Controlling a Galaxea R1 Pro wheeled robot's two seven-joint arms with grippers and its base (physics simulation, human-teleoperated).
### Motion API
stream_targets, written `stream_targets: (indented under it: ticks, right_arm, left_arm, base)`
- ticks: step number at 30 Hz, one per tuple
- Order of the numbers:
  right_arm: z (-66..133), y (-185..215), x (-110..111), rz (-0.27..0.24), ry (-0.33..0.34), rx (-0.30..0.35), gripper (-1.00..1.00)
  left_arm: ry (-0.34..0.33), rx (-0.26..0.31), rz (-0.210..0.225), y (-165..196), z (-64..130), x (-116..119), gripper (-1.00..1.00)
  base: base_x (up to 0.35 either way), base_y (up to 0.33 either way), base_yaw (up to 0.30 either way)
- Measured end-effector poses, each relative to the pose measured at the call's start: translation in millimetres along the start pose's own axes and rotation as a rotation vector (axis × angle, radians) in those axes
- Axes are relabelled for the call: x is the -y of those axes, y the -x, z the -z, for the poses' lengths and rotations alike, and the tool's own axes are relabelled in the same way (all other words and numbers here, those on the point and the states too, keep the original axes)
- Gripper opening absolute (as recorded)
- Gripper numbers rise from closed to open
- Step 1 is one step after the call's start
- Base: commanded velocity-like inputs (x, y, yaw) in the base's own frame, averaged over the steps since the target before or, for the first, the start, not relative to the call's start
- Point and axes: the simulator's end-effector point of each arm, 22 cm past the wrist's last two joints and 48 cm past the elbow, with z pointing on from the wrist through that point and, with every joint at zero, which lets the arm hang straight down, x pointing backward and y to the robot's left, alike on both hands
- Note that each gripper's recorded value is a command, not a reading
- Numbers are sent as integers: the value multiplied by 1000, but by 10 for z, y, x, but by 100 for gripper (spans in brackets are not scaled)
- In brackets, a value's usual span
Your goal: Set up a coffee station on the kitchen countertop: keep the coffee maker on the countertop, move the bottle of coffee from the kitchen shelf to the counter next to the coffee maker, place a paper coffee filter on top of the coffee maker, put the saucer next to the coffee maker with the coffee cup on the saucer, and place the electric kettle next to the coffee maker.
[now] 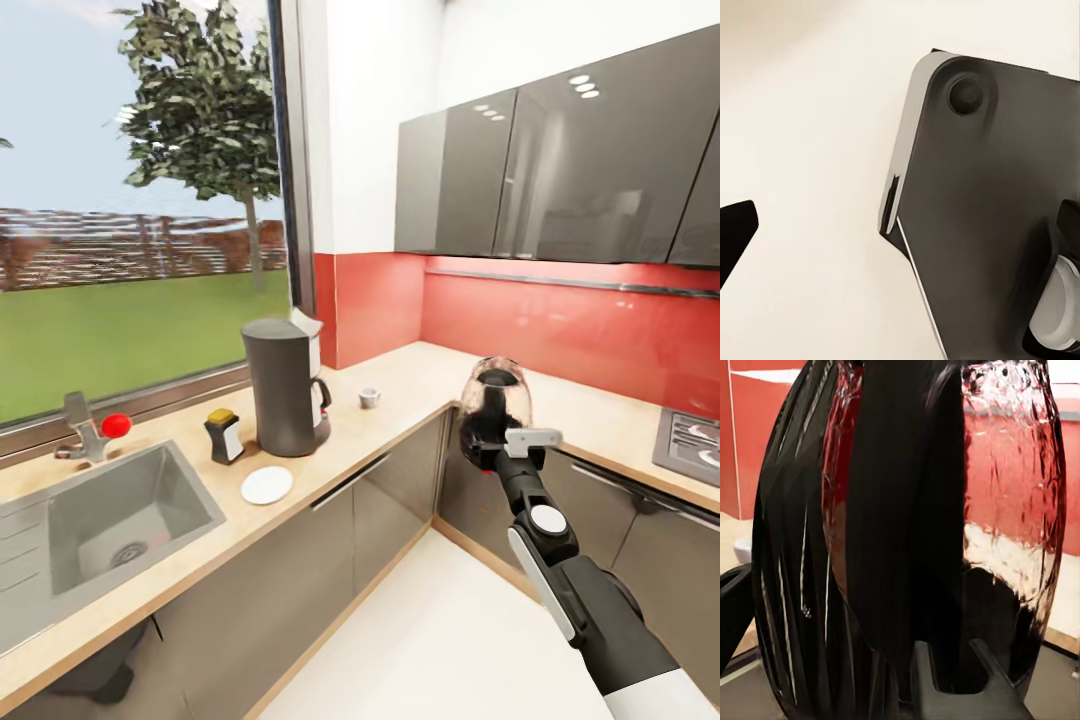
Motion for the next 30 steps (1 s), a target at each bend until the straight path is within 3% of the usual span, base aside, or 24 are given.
stream_targets:
  ticks: [25,30]
  right_arm:
    - [4,-9,-2,0,1,-2,-100]
    - [3,-8,-3,0,1,-1,-100]
  left_arm:
    - [0,0,0,1,0,0,100]
    - [0,0,0,1,0,2,100]
  base:
    - [244,-235,0]
    - [245,-235,174]
